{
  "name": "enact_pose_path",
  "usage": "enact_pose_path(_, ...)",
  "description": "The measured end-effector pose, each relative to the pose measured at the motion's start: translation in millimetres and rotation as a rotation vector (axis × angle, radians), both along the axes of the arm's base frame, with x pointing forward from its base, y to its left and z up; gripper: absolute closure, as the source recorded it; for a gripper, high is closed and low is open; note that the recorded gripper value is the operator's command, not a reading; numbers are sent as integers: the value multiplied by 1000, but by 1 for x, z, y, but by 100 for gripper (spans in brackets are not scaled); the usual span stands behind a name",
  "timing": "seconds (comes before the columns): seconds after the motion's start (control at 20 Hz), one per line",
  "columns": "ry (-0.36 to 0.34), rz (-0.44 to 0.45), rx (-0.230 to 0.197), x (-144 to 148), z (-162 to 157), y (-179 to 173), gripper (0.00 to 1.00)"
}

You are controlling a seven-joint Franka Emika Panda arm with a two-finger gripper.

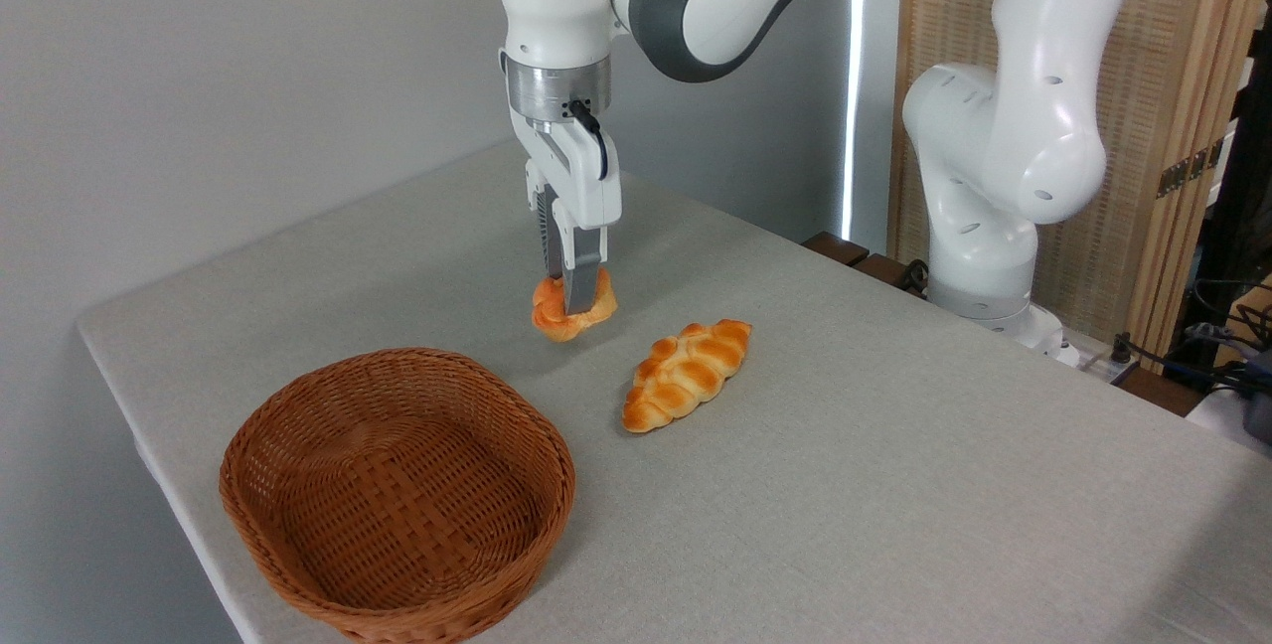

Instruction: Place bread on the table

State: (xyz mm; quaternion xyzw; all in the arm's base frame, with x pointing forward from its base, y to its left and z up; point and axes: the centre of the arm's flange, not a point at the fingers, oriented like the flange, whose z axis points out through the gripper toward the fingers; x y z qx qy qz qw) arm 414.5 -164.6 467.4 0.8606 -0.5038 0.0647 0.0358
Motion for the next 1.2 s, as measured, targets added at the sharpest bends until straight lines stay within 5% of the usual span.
enact_pose_path(0.2,0,0,0,0,0,0,14)
enact_pose_path(0.35,0,0,0,0,0,0,2)
enact_pose_path(1.2,-27,36,-18,6,15,4,0)
